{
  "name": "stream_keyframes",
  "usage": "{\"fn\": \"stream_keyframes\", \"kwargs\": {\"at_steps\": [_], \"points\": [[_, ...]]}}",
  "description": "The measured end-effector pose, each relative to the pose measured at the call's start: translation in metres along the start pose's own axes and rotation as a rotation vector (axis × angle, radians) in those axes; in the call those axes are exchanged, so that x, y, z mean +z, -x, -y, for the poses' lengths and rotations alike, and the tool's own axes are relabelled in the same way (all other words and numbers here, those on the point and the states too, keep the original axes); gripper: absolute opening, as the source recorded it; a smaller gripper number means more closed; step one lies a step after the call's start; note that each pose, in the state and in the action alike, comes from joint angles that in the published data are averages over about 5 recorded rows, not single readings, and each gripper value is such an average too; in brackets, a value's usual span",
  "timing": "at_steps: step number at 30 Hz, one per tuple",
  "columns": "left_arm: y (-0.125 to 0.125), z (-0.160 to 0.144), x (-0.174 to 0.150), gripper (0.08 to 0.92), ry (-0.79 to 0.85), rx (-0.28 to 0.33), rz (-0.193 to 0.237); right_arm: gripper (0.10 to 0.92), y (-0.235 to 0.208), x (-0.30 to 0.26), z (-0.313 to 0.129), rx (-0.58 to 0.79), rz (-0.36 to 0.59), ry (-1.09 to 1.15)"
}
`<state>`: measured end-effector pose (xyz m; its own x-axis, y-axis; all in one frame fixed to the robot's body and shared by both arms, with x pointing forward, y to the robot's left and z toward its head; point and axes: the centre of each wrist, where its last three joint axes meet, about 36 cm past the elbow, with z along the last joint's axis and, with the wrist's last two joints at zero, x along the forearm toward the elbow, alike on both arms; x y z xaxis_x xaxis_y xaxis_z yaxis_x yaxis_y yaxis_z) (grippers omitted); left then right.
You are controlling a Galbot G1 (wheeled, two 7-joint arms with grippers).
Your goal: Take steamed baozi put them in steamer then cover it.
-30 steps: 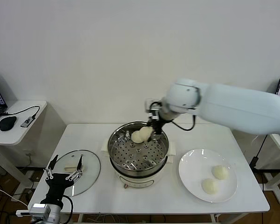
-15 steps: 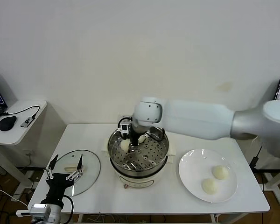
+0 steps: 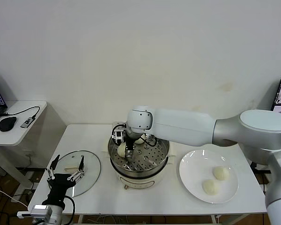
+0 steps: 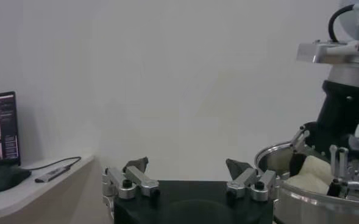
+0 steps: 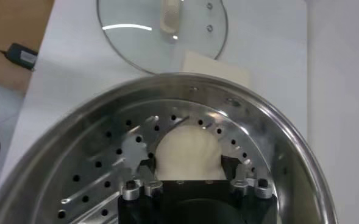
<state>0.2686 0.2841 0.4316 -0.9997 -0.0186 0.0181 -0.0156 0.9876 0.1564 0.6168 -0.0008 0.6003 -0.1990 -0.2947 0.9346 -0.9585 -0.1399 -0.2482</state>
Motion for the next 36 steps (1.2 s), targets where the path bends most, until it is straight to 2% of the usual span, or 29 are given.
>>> {"fn": "stream_keyframes", "kwargs": {"at_steps": [9, 18, 26, 36], "points": [[0.001, 0.000, 0.001, 0.823, 0.005, 0.008, 0.001, 0.823, -0.089, 0.040, 0.002, -0.011, -0.029, -0.045], [-0.002, 0.002, 0.003, 0.823, 0.014, 0.023, -0.005, 0.823, -0.147, 0.129, -0.036, -0.040, -0.090, -0.060], [-0.005, 0.005, 0.002, 0.823, 0.020, 0.033, -0.008, 0.823, -0.154, 0.213, -0.082, -0.037, -0.145, -0.041], [-0.008, 0.006, 0.007, 0.823, 0.026, 0.030, -0.022, 0.823, -0.114, 0.293, -0.140, -0.056, -0.184, 0.003]]}}
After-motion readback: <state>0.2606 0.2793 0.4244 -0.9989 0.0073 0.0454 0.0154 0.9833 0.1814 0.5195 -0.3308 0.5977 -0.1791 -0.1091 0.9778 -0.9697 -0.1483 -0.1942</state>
